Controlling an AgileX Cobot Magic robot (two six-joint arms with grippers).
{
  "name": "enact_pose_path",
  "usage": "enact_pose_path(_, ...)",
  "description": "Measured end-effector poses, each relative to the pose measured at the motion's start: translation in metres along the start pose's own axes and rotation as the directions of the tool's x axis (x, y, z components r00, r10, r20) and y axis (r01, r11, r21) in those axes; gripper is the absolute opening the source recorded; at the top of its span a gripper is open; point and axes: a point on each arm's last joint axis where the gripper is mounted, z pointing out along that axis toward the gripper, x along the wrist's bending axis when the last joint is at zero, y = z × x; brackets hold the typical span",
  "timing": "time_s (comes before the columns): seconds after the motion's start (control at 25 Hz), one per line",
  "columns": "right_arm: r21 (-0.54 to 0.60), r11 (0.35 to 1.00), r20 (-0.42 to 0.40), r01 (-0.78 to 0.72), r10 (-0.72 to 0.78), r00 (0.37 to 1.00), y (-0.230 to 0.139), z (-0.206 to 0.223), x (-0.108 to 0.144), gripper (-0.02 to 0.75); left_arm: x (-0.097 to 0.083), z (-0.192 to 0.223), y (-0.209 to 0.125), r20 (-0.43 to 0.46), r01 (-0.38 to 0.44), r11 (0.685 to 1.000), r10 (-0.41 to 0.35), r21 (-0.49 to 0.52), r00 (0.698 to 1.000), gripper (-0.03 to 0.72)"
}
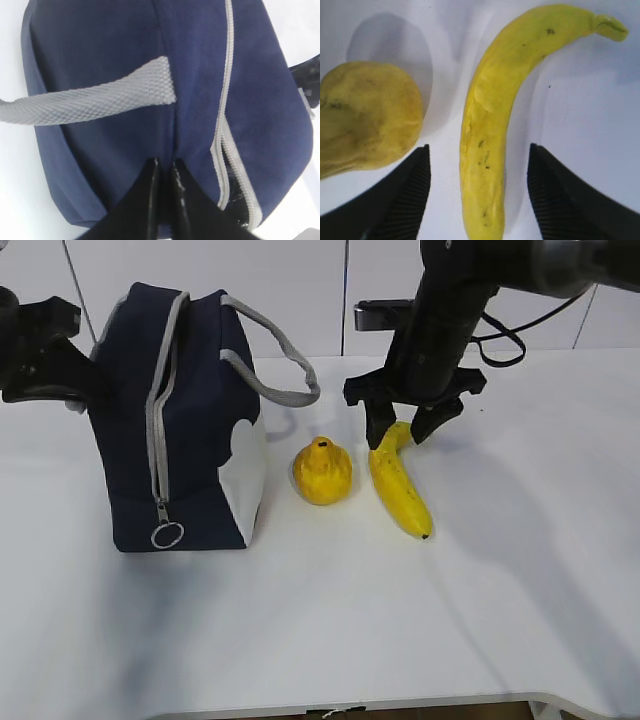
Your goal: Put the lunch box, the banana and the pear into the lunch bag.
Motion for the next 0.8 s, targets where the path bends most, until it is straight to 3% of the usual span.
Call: enact_pose_path(0.8, 0.032, 0.999, 0.01, -0.022, 0.022, 1.0, 0.001, 0.034, -0.009, 0.515, 0.0, 0.0, 0.0, 0.0, 0.0, 1.0, 0.0, 0.0, 1.0, -0.007)
